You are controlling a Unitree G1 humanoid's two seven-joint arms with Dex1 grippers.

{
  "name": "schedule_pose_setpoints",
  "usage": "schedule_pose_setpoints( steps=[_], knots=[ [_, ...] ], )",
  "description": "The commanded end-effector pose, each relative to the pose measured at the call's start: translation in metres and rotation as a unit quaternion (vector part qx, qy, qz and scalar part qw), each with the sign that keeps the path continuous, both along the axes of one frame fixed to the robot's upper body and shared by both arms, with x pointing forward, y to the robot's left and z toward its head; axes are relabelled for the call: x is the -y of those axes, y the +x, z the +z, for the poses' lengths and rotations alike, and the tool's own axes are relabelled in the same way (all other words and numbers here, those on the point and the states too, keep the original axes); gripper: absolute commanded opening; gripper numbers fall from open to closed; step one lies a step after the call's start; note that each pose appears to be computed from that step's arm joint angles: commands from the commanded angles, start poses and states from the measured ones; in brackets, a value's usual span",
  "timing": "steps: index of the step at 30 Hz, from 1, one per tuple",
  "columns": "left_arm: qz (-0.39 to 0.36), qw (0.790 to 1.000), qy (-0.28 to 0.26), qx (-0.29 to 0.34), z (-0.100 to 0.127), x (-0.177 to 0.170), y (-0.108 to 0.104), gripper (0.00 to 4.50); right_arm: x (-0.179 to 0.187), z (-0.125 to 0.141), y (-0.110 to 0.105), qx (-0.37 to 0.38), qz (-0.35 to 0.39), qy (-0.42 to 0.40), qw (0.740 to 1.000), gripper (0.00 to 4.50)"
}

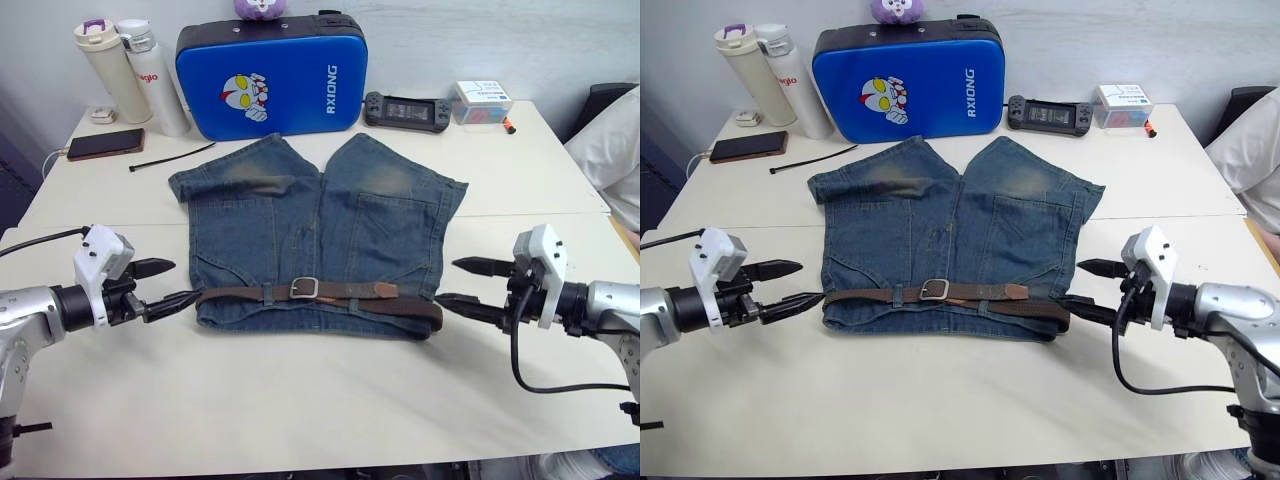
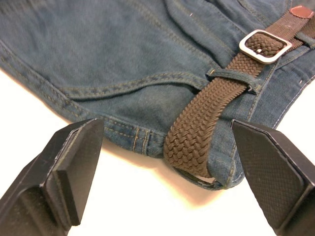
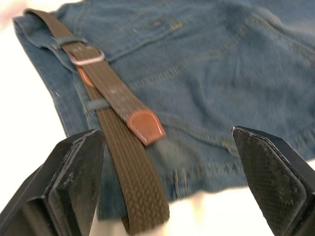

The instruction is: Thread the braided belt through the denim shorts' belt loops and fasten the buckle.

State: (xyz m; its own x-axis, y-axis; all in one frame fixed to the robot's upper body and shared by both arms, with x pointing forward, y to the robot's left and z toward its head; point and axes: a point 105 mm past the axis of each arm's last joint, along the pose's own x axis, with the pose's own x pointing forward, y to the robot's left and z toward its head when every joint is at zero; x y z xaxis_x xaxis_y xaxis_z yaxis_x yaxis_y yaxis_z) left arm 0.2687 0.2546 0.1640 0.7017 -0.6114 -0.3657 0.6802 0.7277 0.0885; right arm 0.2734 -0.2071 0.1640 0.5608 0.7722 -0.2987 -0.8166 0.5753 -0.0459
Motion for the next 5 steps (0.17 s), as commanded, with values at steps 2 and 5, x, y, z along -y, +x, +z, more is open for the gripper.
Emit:
schedule_pose_setpoints(
  steps=[2,5],
  knots=[
    [0.015,1.000,-0.008,0.007,-0.007,0.003,-0.004,4.50,-0.003,0.009,-0.002,0.031,0.006,0.000,0.999,4.38],
    [0.017,0.999,-0.045,-0.005,-0.018,0.011,-0.005,4.50,-0.003,0.004,-0.001,0.028,0.002,0.000,1.000,4.38]
  ],
)
